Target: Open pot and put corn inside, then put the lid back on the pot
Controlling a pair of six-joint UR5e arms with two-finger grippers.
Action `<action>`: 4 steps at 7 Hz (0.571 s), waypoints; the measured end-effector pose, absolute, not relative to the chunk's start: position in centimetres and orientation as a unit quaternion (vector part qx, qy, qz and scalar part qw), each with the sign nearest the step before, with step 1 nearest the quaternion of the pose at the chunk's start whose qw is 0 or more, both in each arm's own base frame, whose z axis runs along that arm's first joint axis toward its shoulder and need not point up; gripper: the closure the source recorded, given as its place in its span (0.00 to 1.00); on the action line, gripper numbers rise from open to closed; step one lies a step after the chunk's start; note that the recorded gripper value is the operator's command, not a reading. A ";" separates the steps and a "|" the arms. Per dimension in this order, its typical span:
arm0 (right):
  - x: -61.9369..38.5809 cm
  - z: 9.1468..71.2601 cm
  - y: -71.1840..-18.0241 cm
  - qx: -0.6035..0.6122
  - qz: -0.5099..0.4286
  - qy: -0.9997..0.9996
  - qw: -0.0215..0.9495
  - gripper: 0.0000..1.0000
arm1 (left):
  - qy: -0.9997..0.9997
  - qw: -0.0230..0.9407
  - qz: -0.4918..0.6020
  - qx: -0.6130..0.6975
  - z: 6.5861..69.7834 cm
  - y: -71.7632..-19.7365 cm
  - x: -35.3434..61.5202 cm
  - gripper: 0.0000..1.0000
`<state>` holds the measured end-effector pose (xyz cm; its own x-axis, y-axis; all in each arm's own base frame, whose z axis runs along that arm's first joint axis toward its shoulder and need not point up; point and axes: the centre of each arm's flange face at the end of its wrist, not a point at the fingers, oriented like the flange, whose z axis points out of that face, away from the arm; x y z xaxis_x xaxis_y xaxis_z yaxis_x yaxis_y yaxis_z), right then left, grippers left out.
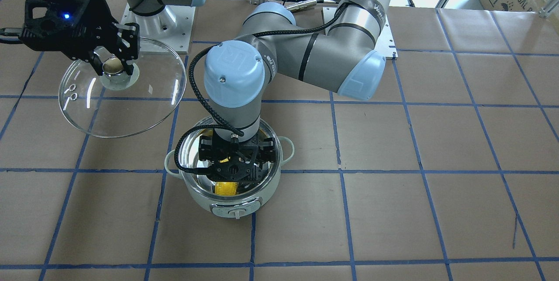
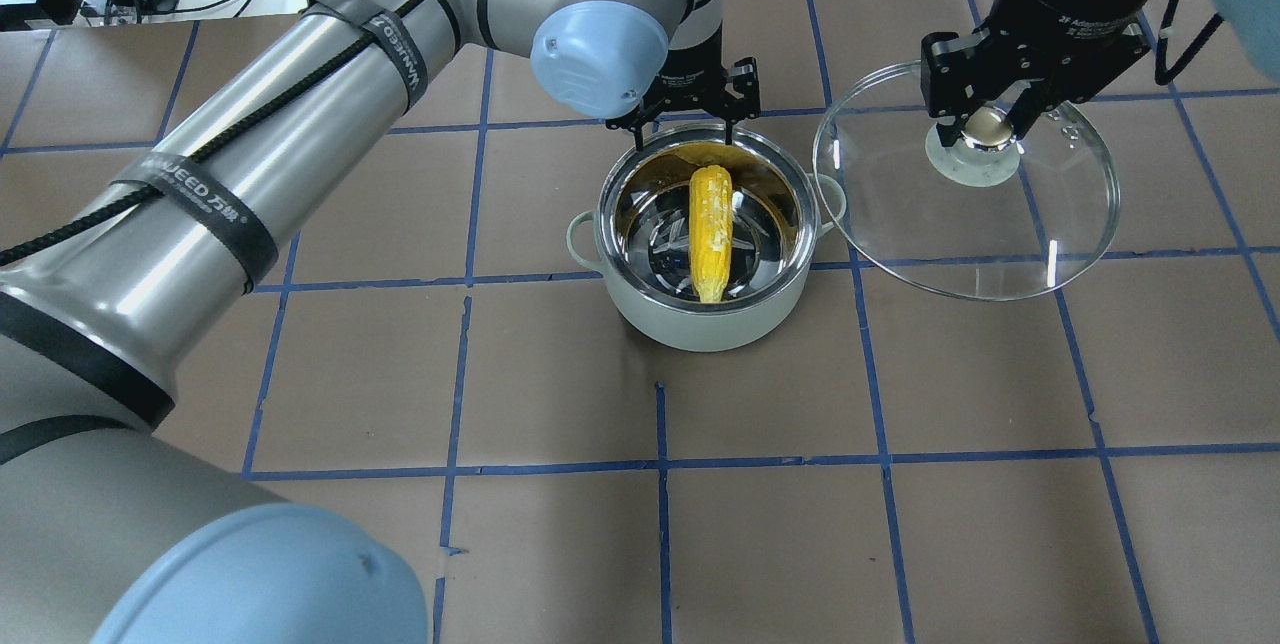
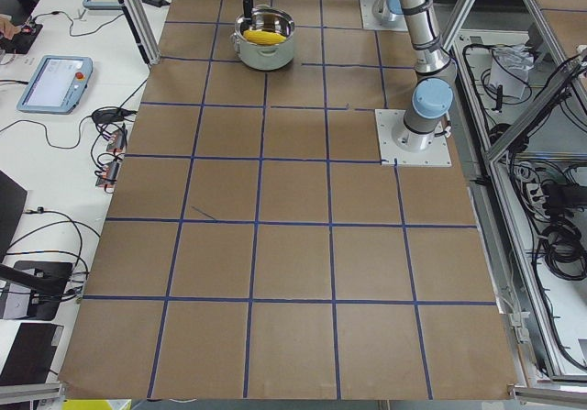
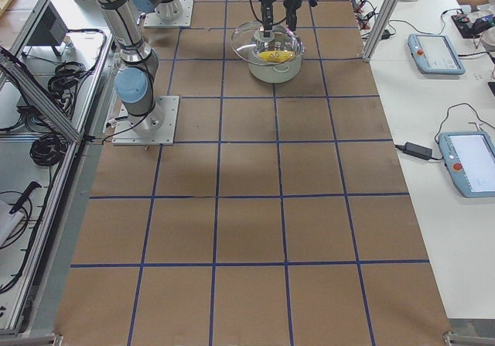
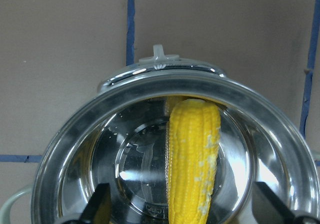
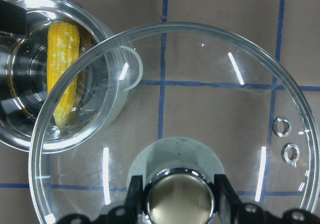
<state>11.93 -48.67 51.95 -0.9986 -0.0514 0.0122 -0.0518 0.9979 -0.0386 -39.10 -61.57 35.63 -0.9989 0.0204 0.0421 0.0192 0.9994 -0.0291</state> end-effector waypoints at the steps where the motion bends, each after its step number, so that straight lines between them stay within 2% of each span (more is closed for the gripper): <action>1: 12.0 51.9 -48.7 0.025 0.019 -0.999 0.005 0.64 | -0.999 0.024 0.022 -0.024 37.2 -62.6 -35.6 0.00; 2: 12.2 51.6 -49.0 0.021 0.019 -1.000 0.003 0.64 | -0.999 0.026 0.027 -0.034 39.2 -62.9 -31.0 0.00; 4: 13.5 50.3 -50.2 0.011 0.030 -0.999 -0.002 0.63 | -0.999 0.023 0.024 -0.037 42.1 -60.0 -22.7 0.00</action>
<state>13.45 -50.19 50.34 -0.9997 -0.0227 -0.0035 -0.0224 0.9980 -0.0592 -22.66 -60.02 42.15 -0.9961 0.0757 0.0450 0.0735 0.9961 -0.0492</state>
